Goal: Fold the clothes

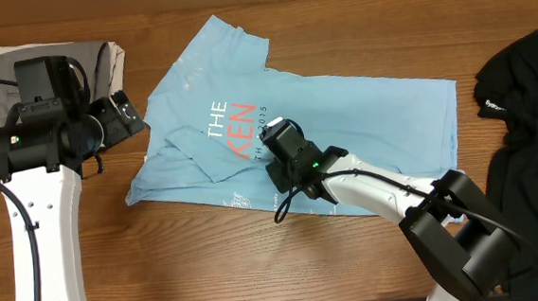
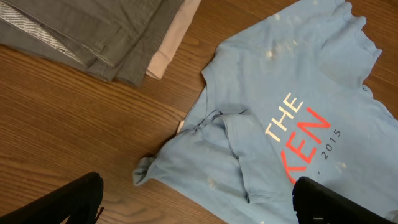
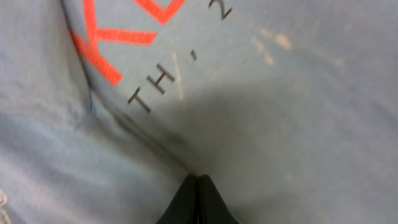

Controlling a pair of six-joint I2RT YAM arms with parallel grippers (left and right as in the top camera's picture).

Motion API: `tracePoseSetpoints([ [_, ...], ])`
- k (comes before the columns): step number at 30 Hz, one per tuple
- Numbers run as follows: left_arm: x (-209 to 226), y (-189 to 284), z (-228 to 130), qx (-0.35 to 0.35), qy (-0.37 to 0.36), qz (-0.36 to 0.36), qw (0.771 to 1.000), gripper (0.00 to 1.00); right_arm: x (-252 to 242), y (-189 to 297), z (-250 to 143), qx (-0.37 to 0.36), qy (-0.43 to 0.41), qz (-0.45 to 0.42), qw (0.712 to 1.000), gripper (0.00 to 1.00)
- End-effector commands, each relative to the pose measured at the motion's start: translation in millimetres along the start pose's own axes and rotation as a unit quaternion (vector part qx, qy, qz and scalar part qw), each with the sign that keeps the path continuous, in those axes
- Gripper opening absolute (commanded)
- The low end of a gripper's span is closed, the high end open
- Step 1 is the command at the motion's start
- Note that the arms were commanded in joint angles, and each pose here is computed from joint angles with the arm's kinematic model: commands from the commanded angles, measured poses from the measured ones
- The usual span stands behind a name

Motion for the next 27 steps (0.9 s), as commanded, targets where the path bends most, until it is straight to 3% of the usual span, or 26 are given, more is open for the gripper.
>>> tracePoseSetpoints([
  [1,2,0,2,-0.003,-0.003,0.005,1.000,1.00,-11,1,12,-0.020,-0.006,-0.033,0.999,0.04],
  [7,2,0,2,-0.003,-0.002,0.005,1.000,1.00,-15,10,31,-0.045,-0.037,-0.036,0.998,0.04],
  [10,2,0,2,-0.003,-0.003,0.005,1.000,1.00,3,54,51,-0.016,-0.007,0.033,0.999,0.18],
  [14,2,0,2,-0.003,-0.003,0.005,1.000,1.00,17,66,42,0.021,0.053,0.073,0.996,0.32],
  [21,2,0,2,-0.003,-0.003,0.005,1.000,1.00,24,23,-11,0.116,0.096,0.081,0.985,0.32],
  [27,2,0,2,-0.003,-0.002,0.005,1.000,1.00,27,3,-18,0.125,0.106,0.082,0.983,0.33],
])
Point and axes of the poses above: each gripper's point midway between its finger pads, its own y axis back along the fingers, its own x axis along the line the jaws close on, z = x × y, the point moved 2 cm from there along y, back along the fingers, and after that the axes turned 7 degrees about y, right-handed, at the moved point
